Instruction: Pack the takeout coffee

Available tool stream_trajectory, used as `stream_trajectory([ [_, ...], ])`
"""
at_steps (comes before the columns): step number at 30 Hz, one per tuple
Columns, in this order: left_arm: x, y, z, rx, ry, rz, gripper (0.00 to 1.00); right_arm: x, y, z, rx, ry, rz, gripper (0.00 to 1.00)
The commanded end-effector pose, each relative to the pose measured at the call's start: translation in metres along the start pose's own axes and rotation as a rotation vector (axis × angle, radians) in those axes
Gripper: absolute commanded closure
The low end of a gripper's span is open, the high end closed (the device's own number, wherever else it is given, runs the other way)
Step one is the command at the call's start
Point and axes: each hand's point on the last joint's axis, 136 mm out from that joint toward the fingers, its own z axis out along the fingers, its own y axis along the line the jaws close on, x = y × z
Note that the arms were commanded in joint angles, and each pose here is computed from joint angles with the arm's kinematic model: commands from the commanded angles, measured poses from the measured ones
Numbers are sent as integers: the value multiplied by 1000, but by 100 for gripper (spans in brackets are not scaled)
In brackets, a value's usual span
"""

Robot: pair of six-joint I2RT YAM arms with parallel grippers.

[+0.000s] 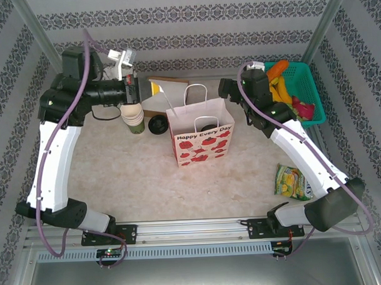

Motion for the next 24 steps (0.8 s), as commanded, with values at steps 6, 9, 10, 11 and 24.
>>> stream_trajectory([
  [6, 50, 44, 32, -109, 256, -5, 100, 0, -7, -9, 15, -2, -25, 2],
  [9, 68, 51, 48, -126, 366, 8, 100, 2, -7, -9, 19, 6, -31, 2],
  [10, 73, 52, 53, -128, 394, 12, 100, 4, -8, -8, 23, 10, -32, 2],
  [11, 78, 57, 58, -142, 423, 15, 100, 5, -9, -8, 24, 12, -33, 2],
  [24, 118, 97, 128, -186, 646, -6, 97, 16, -10, -2, 32, 55, -63, 2],
])
